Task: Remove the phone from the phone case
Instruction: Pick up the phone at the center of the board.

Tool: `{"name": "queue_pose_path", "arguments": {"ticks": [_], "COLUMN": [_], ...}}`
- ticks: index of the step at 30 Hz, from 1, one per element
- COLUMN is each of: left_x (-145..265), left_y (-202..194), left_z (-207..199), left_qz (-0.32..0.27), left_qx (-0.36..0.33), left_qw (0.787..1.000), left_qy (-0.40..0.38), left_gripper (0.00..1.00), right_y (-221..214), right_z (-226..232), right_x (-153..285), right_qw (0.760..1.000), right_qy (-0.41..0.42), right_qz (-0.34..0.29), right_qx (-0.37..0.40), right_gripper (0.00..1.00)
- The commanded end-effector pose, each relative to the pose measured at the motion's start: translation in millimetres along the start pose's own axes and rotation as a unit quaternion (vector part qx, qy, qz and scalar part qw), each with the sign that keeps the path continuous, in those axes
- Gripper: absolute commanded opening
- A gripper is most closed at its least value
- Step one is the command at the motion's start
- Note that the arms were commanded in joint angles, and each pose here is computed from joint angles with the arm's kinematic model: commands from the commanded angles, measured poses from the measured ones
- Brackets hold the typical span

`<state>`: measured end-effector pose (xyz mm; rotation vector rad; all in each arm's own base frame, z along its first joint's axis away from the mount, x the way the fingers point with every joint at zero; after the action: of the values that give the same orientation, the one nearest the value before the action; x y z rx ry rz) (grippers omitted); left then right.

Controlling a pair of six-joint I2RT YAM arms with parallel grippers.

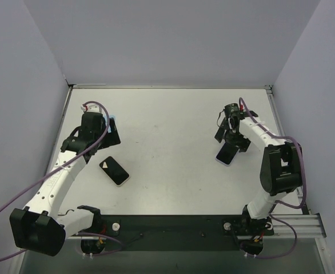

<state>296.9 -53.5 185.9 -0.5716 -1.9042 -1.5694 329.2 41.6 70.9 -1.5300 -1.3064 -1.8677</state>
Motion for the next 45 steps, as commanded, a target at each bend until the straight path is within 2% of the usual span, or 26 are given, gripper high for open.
{"name": "queue_pose_path", "arguments": {"ticks": [1, 8, 17, 24, 25, 26, 28, 29, 32, 35, 38, 42, 45], "left_x": [-2.8, -3.5, -3.2, -5.6, -5.1, -4.0, -2.3, -0.5, -0.6, -0.8, -5.1, -10.4, -30.6], "left_y": [4.2, 10.4, 8.7, 7.3, 8.0, 10.1, 12.6, 13.0, 10.0, 8.0, 1.5, -9.4, -25.5], "left_z": [-8.9, -15.4, -20.2, -23.3, -23.1, -23.0, -21.5, -21.8, -21.1, -32.2, -57.5, -86.3, -94.3], "left_qz": [-0.002, -0.007, -0.002, 0.005, 0.005, 0.006, 0.011, 0.02, 0.034, 0.043, 0.066, 0.12, 0.159], "left_qx": [0.003, 0.011, 0.016, 0.03, 0.032, 0.044, 0.051, 0.05, 0.046, 0.059, 0.081, 0.149, 0.194], "left_qw": [1.0, 0.999, 0.999, 0.998, 0.998, 0.998, 0.998, 0.998, 0.998, 0.996, 0.988, 0.959, 0.942], "left_qy": [-0.023, -0.033, -0.045, -0.048, -0.046, -0.041, -0.03, -0.026, -0.021, -0.051, -0.117, -0.211, -0.222], "left_gripper": [0.92, 0.92, 0.92, 0.91, 0.91, 0.91, 0.92, 0.92, 0.92, 0.93, 0.93, 0.93, 0.94], "right_y": [-14.4, -30.5, -41.3, -54.4, -55.6, -59.0, -61.0, -63.0, -64.8, -71.6, -84.6, -108.8, -130.1], "right_z": [-19.6, -8.3, -8.8, -3.7, -3.2, -3.1, -1.1, 0.7, 12.2, 32.2, 64.1, 114.4, 140.8], "right_x": [-9.7, -31.7, -41.4, -46.1, -46.6, -48.6, -49.1, -49.7, -44.4, -28.8, -4.6, 34.8, 63.8], "right_qw": [0.998, 0.992, 0.991, 0.986, 0.986, 0.986, 0.985, 0.985, 0.982, 0.978, 0.965, 0.923, 0.892], "right_qy": [-0.022, 0.049, 0.044, 0.057, 0.056, 0.057, 0.065, 0.07, 0.095, 0.121, 0.172, 0.284, 0.344], "right_qz": [0.056, 0.115, 0.126, 0.153, 0.154, 0.157, 0.158, 0.157, 0.153, 0.142, 0.138, 0.134, 0.129], "right_qx": [0.024, 0.012, 0.022, 0.023, 0.024, 0.027, 0.029, 0.032, 0.057, 0.098, 0.143, 0.221, 0.263], "right_gripper": [1.0, 1.0, 0.99, 0.9, 0.88, 0.75, 0.57, 0.44, 0.26, 0.15, 0.07, 0.06, 0.06]}}
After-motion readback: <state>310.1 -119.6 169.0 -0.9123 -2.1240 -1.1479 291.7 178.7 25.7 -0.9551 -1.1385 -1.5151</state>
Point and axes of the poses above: each gripper's point midway between its finger pads, its own x axis back along the fingers, its own z axis along the line the jaws close on, y = z × x, the point moved 1 cm from there along x, back along the fingers, and after that the axes turned 3 degrees about -x, right-handed, at the moved point
